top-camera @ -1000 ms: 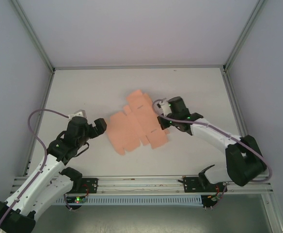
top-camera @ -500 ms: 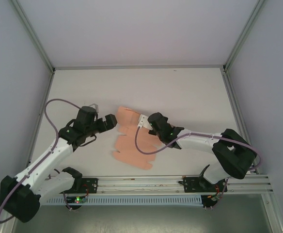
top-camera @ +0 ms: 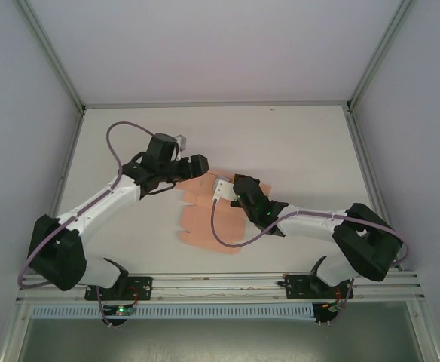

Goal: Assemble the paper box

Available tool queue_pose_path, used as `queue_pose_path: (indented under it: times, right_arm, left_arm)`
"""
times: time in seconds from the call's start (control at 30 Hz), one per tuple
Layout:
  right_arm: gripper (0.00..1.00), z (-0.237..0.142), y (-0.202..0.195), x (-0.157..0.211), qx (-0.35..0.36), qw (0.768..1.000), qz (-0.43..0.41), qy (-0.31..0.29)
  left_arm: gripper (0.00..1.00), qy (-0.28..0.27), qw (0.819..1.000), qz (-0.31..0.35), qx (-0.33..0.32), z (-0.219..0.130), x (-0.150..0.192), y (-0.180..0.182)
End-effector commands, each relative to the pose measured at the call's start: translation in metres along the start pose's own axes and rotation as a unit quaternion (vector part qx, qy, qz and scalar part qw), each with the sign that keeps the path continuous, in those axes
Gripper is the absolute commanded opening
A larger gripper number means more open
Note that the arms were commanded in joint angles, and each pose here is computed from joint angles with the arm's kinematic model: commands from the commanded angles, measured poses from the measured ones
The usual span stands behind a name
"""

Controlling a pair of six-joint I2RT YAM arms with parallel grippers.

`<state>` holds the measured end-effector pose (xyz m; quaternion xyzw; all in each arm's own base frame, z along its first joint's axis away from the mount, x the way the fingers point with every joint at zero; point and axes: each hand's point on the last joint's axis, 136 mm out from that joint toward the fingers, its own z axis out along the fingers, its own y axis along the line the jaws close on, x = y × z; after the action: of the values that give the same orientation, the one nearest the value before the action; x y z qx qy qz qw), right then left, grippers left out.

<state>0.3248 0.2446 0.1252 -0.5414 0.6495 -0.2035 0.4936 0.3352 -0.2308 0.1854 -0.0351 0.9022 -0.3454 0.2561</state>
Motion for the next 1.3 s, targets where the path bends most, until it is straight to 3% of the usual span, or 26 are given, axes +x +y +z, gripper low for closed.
queue_pose_path:
  times: [0.0, 0.1, 0.27, 0.47, 0.67, 0.83, 0.97, 1.27]
  right_arm:
    - [0.00, -0.006, -0.002, -0.008, 0.004, 1.000, 0.003, -0.019]
    - [0.00, -0.006, 0.000, -0.007, 0.000, 1.000, 0.003, -0.018]
    - [0.00, -0.006, -0.002, -0.007, 0.004, 1.000, 0.007, -0.019]
    - [0.00, -0.007, -0.002, -0.004, 0.004, 1.000, 0.006, -0.016]
    - [0.00, -0.008, -0.002, -0.007, -0.001, 1.000, 0.013, -0.024]
    - [0.00, -0.012, -0.007, -0.009, 0.005, 0.999, 0.024, -0.028]
    - [0.00, -0.013, -0.010, -0.009, 0.006, 0.999, 0.035, -0.032]
    - [0.00, -0.013, -0.002, -0.011, -0.005, 0.999, 0.031, -0.041]
  left_arm:
    - [0.73, -0.001, 0.999, 0.037, 0.023, 0.006, -0.008, -0.019]
    - [0.65, 0.009, 0.999, 0.047, 0.014, 0.011, -0.008, -0.020]
    - [0.65, 0.002, 0.998, 0.060, -0.003, 0.003, -0.009, -0.018]
    - [0.68, -0.047, 0.987, 0.096, -0.116, -0.036, -0.027, 0.006]
    - [0.67, -0.020, 0.994, 0.094, -0.053, -0.016, -0.021, -0.012]
    - [0.48, 0.036, 0.996, 0.076, -0.004, 0.009, -0.003, -0.022]
    - [0.47, 0.059, 0.996, 0.067, 0.015, 0.019, 0.015, -0.026]
    - [0.39, 0.051, 0.998, 0.026, 0.027, 0.037, 0.023, -0.026]
